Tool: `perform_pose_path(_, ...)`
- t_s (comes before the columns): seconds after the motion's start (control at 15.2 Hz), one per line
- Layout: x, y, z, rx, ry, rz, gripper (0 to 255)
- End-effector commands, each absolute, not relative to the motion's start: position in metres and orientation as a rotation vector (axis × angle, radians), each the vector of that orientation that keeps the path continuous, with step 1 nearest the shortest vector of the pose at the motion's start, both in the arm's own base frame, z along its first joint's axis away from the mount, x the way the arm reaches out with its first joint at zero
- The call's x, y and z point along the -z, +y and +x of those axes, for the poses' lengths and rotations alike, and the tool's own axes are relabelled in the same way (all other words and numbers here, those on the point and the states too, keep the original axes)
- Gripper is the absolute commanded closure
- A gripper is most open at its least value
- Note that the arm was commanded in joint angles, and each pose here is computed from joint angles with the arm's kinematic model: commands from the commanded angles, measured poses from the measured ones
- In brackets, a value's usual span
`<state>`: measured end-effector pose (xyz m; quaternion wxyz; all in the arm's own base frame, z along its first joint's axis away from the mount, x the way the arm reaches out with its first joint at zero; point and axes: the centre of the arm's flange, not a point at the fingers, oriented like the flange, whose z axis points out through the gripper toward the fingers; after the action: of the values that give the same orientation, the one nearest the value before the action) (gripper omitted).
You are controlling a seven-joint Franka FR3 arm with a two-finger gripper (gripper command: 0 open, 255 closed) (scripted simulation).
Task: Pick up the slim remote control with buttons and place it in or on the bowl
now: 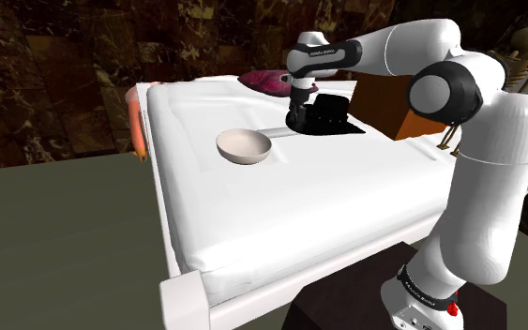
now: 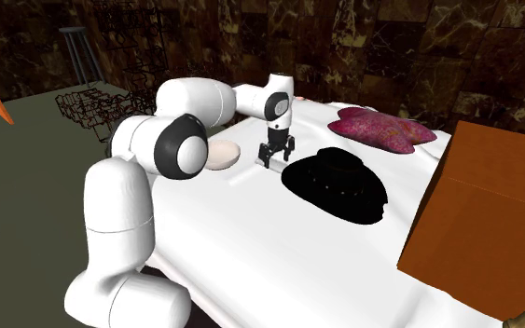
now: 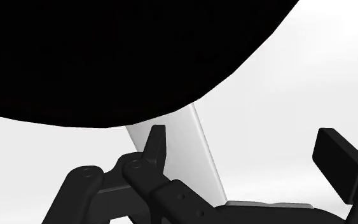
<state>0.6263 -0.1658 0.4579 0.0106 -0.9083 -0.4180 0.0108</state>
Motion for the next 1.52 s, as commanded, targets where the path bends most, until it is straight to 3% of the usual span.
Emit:
perform_pose_path(0.0,-0.452,-0.162,0.652,-0.026,-1.399,-2.791,0)
perform_pose_path(0.2,-0.444,-0.156,0.685,-0.017,-1.513,-2.734,0)
perform_pose_path(0.73,-0.404,-0.156,0.684,-0.017,-1.513,-2.734,0)
perform_pose_path(1.19,-0.404,-0.156,0.684,-0.017,-1.513,-2.734,0)
perform_pose_path(1.25,-0.404,-0.156,0.684,-0.017,-1.513,-2.734,255)
perform_pose_path(1.45,-0.404,-0.156,0.684,-0.017,-1.513,-2.734,255)
